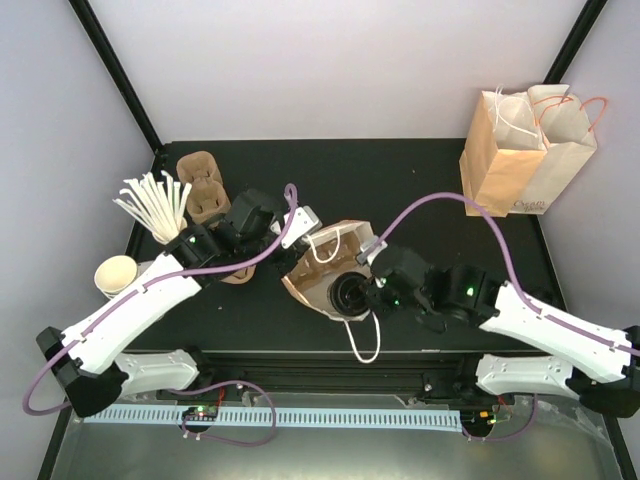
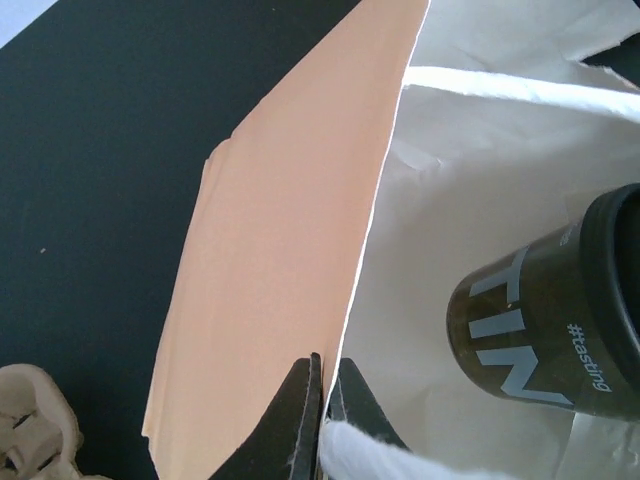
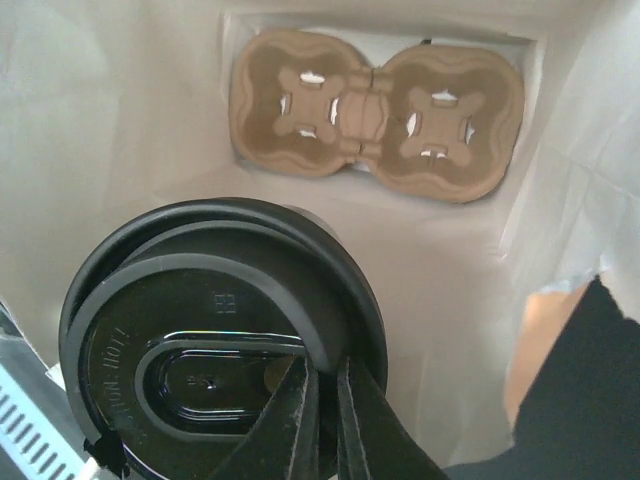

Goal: Pack the takeout coffee

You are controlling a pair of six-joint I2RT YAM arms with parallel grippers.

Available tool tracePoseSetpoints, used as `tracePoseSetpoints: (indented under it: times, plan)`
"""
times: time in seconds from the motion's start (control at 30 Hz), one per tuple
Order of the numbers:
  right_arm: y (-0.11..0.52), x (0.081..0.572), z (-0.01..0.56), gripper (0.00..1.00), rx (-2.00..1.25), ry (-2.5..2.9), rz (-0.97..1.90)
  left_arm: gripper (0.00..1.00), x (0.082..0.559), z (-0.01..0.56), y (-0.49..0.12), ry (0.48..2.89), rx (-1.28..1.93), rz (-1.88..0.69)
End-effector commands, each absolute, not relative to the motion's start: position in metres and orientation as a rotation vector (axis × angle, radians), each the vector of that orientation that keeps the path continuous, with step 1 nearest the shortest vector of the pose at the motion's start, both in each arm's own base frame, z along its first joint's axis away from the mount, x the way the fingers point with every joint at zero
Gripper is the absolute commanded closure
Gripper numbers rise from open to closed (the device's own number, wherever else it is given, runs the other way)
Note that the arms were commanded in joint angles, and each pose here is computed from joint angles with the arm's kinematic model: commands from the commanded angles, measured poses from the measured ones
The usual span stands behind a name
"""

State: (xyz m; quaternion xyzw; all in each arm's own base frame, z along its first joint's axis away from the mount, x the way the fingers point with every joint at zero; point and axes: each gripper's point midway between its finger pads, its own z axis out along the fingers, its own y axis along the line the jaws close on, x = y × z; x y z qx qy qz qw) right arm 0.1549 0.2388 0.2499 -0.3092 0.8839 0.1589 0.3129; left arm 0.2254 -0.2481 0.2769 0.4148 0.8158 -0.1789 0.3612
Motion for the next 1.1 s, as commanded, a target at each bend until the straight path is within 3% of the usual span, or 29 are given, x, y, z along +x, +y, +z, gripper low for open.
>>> tracePoseSetpoints:
  times: [0.0,0.4,0.77,1.07]
  plan:
    - [0.233,0.154,0.237,0.99,-0.705,2.264,0.344,0.98,0.224,0.302,-0.256,1.939,1.018,-0.496]
    - [0.245,0.122,0.184,0.99,-0.718,2.104,0.191,0.98,0.177,0.275,-0.271,1.797,1.118,-0.620]
    - [0.207,0.158,0.241,0.99,-0.269,1.943,0.068,0.98,0.168,0.277,-0.282,1.838,1.139,-0.681]
    - [0.253,0.157,0.222,0.99,-0.390,1.895,0.103,0.98,0.162,0.284,-0.291,1.847,1.097,-0.785]
